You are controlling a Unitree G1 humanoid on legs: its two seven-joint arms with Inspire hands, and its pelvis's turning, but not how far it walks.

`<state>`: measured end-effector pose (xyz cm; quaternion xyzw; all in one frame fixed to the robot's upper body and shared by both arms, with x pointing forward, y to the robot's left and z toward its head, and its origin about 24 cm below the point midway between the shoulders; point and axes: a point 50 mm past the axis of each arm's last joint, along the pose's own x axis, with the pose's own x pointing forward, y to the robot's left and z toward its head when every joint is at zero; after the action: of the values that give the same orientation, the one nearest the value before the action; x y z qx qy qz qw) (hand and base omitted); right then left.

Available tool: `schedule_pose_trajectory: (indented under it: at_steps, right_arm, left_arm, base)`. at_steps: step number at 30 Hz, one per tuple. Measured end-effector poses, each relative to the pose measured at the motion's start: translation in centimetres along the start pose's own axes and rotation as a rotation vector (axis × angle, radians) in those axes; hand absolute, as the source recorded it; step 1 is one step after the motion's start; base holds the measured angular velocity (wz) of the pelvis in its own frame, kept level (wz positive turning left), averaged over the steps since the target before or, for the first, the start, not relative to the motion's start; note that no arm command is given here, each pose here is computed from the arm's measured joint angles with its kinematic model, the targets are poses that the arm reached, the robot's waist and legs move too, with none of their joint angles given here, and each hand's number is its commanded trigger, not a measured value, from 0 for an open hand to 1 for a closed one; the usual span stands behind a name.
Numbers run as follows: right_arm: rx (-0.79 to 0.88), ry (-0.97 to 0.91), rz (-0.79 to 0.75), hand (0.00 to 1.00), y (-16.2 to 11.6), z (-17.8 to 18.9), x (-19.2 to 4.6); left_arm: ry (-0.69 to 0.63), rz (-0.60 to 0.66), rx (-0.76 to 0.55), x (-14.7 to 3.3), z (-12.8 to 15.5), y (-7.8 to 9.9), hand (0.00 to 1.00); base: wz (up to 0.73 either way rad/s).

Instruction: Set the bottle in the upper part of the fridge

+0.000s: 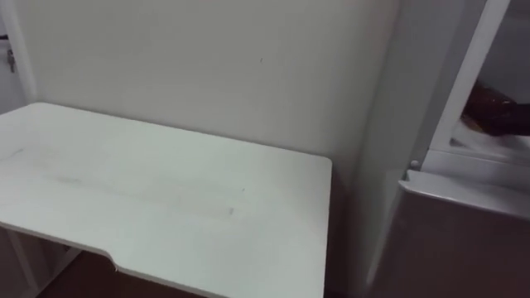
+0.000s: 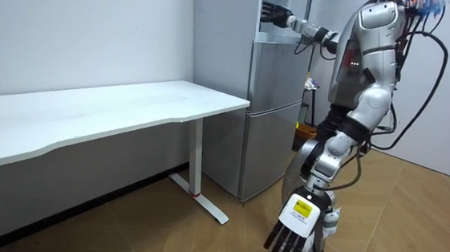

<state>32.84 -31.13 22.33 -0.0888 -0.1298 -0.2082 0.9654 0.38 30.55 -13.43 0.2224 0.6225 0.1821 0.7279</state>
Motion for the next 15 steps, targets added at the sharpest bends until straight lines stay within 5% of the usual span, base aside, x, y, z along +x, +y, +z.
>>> schedule_pose_trajectory:
  at_steps: [15]
  right_arm:
    - [-0.049,-0.294,0.043,0.0,4.6,2.0,-6.3]
  left_arm:
    - [-0.006,-0.052,0.053,0.0,0.4,-2.3,0.0]
  base:
    - [-0.1]
